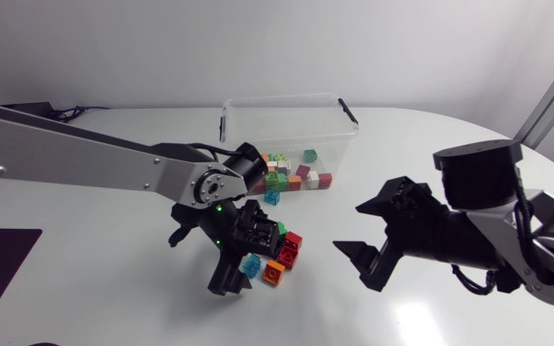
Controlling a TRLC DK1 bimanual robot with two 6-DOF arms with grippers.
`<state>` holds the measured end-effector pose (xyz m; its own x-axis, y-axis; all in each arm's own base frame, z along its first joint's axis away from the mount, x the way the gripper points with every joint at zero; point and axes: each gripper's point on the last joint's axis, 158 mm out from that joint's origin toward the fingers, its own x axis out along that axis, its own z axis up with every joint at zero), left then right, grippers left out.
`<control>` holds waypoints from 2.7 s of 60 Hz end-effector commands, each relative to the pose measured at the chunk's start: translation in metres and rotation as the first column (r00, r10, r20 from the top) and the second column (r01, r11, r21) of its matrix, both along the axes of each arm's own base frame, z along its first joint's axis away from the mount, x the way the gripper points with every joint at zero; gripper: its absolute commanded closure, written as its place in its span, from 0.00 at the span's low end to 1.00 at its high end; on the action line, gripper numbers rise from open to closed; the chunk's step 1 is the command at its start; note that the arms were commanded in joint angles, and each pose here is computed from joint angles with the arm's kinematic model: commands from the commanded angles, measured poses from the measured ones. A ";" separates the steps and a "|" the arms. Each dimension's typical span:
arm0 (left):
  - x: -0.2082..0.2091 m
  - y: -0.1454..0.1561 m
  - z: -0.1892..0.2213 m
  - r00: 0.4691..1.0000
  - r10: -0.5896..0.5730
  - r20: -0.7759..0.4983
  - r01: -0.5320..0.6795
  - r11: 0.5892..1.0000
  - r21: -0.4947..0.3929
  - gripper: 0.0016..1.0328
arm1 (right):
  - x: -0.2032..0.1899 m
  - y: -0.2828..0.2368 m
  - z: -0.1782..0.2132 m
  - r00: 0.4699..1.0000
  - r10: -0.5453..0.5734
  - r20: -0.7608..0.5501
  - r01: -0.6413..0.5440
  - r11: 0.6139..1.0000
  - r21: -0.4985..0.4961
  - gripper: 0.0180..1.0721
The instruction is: Place the duplo bricks in the container
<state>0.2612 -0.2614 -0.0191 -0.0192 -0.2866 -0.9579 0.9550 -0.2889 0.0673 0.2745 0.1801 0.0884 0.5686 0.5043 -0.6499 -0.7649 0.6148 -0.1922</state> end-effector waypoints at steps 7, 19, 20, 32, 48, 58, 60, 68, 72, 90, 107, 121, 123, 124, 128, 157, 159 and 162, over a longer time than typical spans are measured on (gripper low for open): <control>0.006 0.002 -0.009 0.999 -0.030 -0.023 0.031 0.999 0.032 0.17 | -0.005 0.005 -0.019 0.999 0.041 -0.035 -0.043 0.997 -0.058 0.09; 0.004 0.006 -0.016 0.997 -0.020 -0.074 0.026 0.997 0.070 0.53 | 0.000 0.011 -0.031 0.996 0.057 -0.063 -0.062 0.995 -0.082 0.09; 0.004 0.007 -0.016 0.997 -0.019 -0.075 0.024 0.997 0.070 0.59 | 0.001 0.012 -0.033 0.996 0.057 -0.070 -0.063 0.994 -0.085 0.09; 0.003 0.016 -0.012 0.995 0.009 -0.102 0.000 0.996 0.089 0.72 | 0.022 0.025 -0.056 0.989 0.049 -0.137 -0.064 0.992 -0.105 0.09; -0.003 0.036 0.017 0.992 0.054 -0.117 -0.047 0.997 0.061 0.72 | 0.035 0.049 -0.073 0.980 0.063 -0.189 -0.086 0.990 -0.113 0.09; -0.005 0.041 0.037 0.994 0.069 -0.088 -0.067 0.997 0.022 0.72 | 0.043 0.060 -0.085 0.976 0.068 -0.208 -0.098 0.986 -0.135 0.09; -0.005 0.041 0.043 0.994 0.072 -0.077 -0.071 0.997 0.009 0.72 | 0.045 0.062 -0.087 0.976 0.070 -0.208 -0.100 0.985 -0.138 0.09; 0.000 0.040 0.068 0.996 0.085 -0.034 -0.087 0.995 -0.052 0.72 | 0.056 0.066 -0.096 0.974 0.066 -0.214 -0.100 0.983 -0.152 0.11; 0.002 0.041 0.080 0.995 0.096 -0.011 -0.097 0.992 -0.075 0.72 | 0.059 0.068 -0.100 0.973 0.067 -0.219 -0.102 0.983 -0.155 0.11; 0.009 0.048 0.109 0.990 0.130 0.049 -0.122 0.983 -0.137 0.72 | 0.072 0.068 -0.109 0.974 0.053 -0.220 -0.093 0.980 -0.175 0.14; 0.022 0.041 0.134 0.984 0.150 0.094 -0.130 0.973 -0.191 0.72 | 0.071 0.064 -0.119 0.969 0.052 -0.241 -0.100 0.976 -0.192 0.31; 0.060 0.016 0.173 0.957 0.255 0.135 -0.202 0.927 -0.316 0.72 | 0.063 0.066 -0.129 0.960 0.063 -0.274 -0.123 0.971 -0.206 0.73; 0.067 0.013 0.181 0.950 0.281 0.139 -0.220 0.912 -0.347 0.72 | 0.062 0.066 -0.130 0.959 0.062 -0.277 -0.123 0.970 -0.208 0.73; 0.069 0.013 0.182 0.947 0.288 0.140 -0.224 0.909 -0.353 0.72 | 0.061 0.065 -0.129 0.958 0.062 -0.278 -0.123 0.970 -0.208 0.74; 0.095 0.007 0.204 0.916 0.376 0.143 -0.281 0.852 -0.441 0.72 | 0.057 0.063 -0.126 0.956 0.063 -0.286 -0.127 0.969 -0.211 0.75; 0.223 -0.008 0.211 0.752 0.659 -0.002 -0.531 0.604 -0.594 0.71 | 0.070 0.049 -0.016 0.980 0.030 -0.197 -0.044 0.997 -0.063 0.76; 0.231 -0.008 0.211 0.740 0.673 -0.006 -0.541 0.589 -0.600 0.71 | 0.073 0.048 -0.009 0.982 0.023 -0.189 -0.034 0.998 -0.054 0.76; 0.249 -0.006 0.210 0.712 0.702 -0.020 -0.565 0.556 -0.610 0.71 | 0.079 0.047 0.006 0.986 0.012 -0.169 -0.018 0.999 -0.032 0.76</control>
